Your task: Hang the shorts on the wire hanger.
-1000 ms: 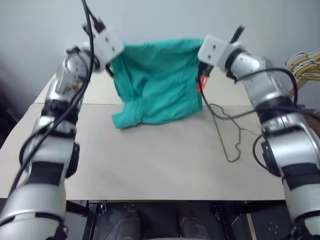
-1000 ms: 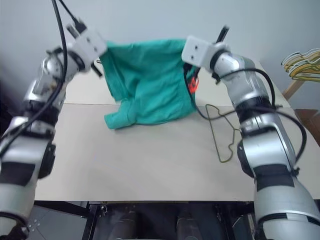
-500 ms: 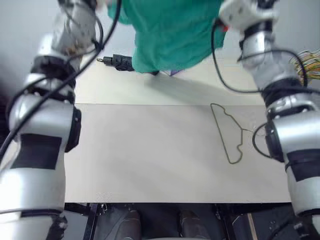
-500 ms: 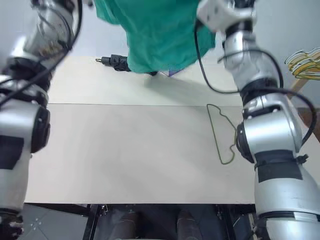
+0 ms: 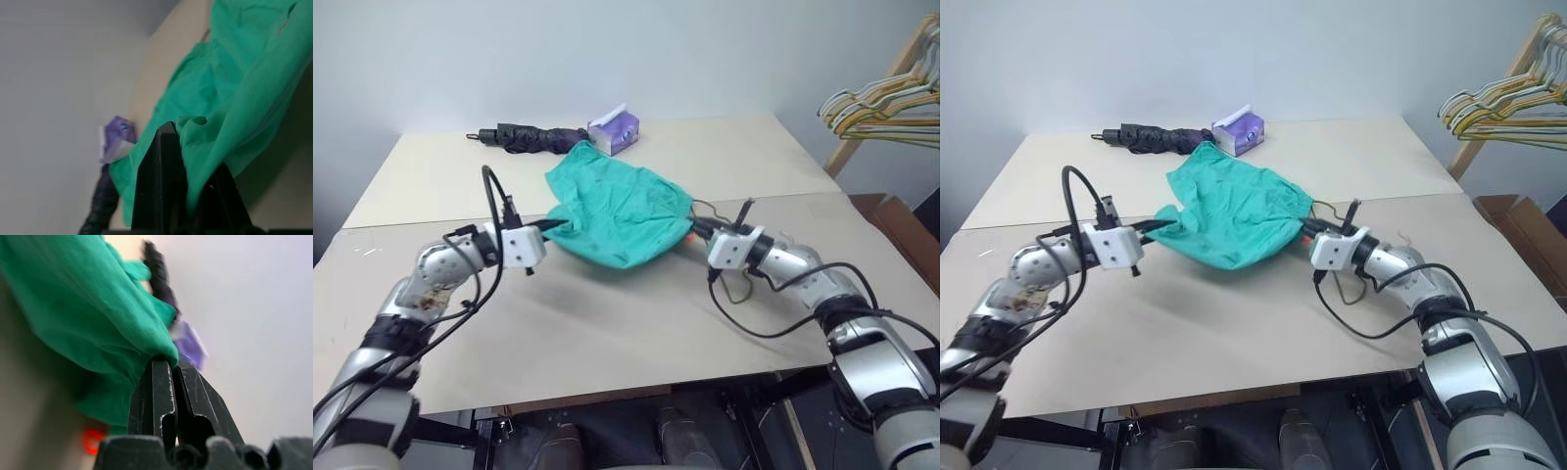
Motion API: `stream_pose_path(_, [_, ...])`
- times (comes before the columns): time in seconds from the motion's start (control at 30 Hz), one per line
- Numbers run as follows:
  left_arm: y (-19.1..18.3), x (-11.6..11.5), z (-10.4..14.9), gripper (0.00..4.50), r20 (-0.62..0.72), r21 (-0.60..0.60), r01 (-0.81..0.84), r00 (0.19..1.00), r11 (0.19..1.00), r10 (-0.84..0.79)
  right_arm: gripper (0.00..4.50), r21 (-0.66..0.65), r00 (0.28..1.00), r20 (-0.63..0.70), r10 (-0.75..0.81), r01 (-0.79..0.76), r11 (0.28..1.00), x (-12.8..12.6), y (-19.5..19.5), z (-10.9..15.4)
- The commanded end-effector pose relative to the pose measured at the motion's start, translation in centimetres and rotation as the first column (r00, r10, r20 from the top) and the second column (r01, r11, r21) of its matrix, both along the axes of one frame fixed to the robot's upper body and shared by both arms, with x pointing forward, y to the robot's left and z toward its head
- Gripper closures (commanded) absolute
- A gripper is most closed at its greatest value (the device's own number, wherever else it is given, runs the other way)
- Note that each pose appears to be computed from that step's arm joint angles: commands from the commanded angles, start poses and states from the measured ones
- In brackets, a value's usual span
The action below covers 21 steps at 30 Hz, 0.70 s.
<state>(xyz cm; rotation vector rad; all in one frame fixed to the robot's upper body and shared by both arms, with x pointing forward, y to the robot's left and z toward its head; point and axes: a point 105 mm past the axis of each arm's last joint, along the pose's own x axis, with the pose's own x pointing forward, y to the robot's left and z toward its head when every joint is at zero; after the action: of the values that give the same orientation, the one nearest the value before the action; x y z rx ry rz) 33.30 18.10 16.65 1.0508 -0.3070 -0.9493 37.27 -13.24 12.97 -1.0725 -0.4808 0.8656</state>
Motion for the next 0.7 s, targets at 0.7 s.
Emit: stream_pose_path(0.7, [0.6,-14.5,-2.5,4.27,-0.625,0.192,0.315,0.769,0.929,-0.132,3.94,-0.248,0.948,-0.212,0.236,-0.285,0.926,-9.6,-1.2,-2.6])
